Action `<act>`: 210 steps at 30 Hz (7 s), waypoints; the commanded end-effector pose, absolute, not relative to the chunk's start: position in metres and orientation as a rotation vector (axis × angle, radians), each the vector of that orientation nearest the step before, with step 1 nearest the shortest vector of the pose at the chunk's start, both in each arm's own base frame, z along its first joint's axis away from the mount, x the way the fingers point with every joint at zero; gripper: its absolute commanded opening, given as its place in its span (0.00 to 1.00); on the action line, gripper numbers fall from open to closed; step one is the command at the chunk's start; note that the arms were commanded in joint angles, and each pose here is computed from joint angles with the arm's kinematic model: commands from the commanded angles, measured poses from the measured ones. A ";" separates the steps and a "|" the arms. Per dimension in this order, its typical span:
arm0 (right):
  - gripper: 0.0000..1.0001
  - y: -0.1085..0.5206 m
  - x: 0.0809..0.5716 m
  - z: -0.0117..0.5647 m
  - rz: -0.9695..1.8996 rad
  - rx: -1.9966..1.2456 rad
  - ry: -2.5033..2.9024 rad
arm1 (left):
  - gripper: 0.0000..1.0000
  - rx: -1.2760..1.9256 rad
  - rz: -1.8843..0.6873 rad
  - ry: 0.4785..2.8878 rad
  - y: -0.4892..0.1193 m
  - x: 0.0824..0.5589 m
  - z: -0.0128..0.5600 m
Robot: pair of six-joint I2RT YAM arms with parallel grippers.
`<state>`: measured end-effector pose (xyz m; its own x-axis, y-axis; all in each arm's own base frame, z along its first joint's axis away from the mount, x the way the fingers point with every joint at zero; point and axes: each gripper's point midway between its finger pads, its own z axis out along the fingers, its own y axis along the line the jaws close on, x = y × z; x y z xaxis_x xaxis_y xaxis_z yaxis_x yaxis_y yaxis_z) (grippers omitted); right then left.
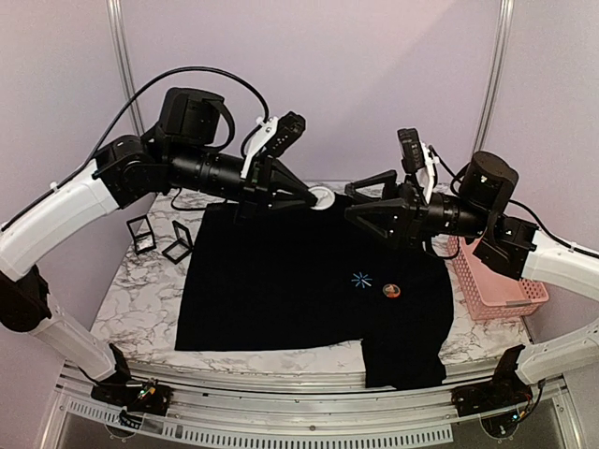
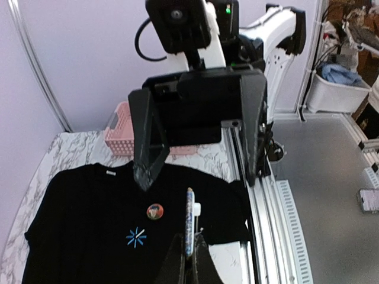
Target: Pin the brooch onto the clothing
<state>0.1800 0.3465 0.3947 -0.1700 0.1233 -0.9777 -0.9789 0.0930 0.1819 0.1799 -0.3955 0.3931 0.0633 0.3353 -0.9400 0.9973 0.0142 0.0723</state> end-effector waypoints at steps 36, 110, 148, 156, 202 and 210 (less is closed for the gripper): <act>0.00 0.338 0.173 0.392 1.184 -1.078 1.246 | 0.00 1.418 -1.121 1.238 -0.434 0.177 0.399; 0.05 0.346 0.193 0.352 1.060 -1.145 1.397 | 0.00 1.609 -0.856 1.137 -0.445 0.140 0.345; 0.21 0.321 0.177 0.362 0.924 -1.205 1.245 | 0.00 1.553 -0.737 1.139 -0.439 0.165 0.353; 0.05 0.324 0.175 0.365 0.943 -1.207 1.216 | 0.00 1.567 -0.756 1.145 -0.439 0.161 0.350; 0.00 0.245 0.325 0.156 0.485 -0.701 2.009 | 0.92 2.484 0.017 1.474 -0.166 0.218 0.027; 0.00 0.271 0.324 0.161 0.497 -0.814 1.750 | 0.73 1.962 -0.545 1.574 -0.395 0.247 0.111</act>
<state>0.3243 0.2562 0.1558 -0.3022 -0.2889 -0.9084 -0.6839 0.7295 -0.0045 0.2556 -0.3187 0.1013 0.4468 0.8101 -0.3796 0.8764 -0.3113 0.3674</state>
